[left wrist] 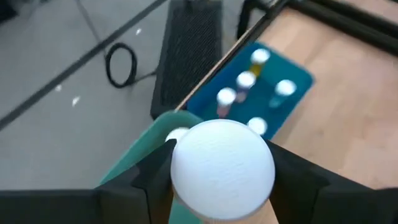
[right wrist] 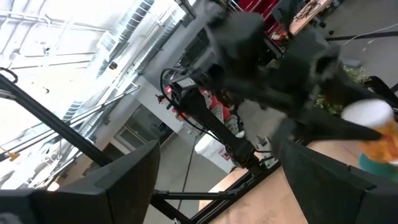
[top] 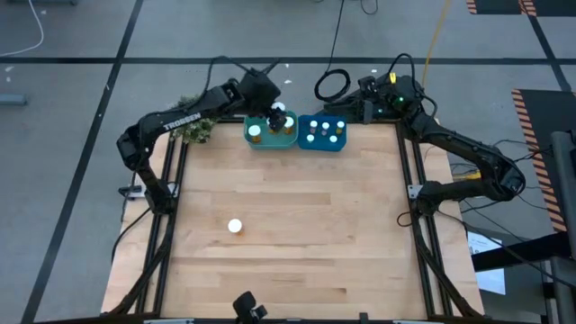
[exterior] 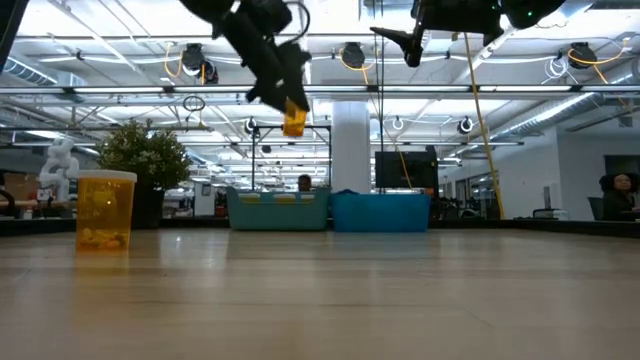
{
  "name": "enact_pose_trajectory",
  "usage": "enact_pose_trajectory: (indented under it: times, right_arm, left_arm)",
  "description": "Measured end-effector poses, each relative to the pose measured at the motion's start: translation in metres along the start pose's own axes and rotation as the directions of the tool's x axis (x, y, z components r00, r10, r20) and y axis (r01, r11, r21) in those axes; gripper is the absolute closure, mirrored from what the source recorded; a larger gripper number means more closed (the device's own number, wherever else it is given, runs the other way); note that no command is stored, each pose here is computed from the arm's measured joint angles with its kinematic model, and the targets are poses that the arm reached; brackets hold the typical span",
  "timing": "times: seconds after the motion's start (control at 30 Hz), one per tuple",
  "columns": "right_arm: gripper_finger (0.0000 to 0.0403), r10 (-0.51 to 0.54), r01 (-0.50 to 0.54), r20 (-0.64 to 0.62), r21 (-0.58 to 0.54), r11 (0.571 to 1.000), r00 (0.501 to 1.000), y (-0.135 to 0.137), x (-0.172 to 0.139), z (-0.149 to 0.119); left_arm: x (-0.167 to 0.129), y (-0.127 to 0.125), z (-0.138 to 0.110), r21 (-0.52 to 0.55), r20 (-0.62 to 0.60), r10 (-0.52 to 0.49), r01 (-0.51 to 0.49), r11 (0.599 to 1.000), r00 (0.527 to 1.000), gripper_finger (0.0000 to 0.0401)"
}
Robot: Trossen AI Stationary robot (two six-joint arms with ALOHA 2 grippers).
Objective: Pick and place medicine bottles into bin by pill shape (circle, oval)
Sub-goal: Put the large orange capsule bottle into the green bin
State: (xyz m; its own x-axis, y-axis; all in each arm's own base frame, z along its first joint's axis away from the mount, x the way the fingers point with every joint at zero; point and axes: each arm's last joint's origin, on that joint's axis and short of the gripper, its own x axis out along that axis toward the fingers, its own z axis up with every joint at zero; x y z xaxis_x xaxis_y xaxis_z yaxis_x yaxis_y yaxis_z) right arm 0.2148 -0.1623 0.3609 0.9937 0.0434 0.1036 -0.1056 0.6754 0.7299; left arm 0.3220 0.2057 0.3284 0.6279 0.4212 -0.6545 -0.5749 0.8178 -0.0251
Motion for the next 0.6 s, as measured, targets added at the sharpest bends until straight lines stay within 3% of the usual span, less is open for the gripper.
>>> enact_pose_trajectory:
  times: [0.37,0.6]
  right_arm:
    - [0.0083,0.0,0.0,-0.002,0.002,1.0,1.0,0.0,0.0,0.0]
    - [0.0083,0.001,-0.001,-0.003,0.005,1.0,1.0,0.0,0.0,0.0]
  left_arm:
    - [0.048,0.002,-0.058,-0.069,0.062,0.182,-0.177,0.982,0.981,0.0174]
    - [0.063,-0.007,-0.093,-0.097,0.063,0.218,-0.212,0.973,0.974,0.02]
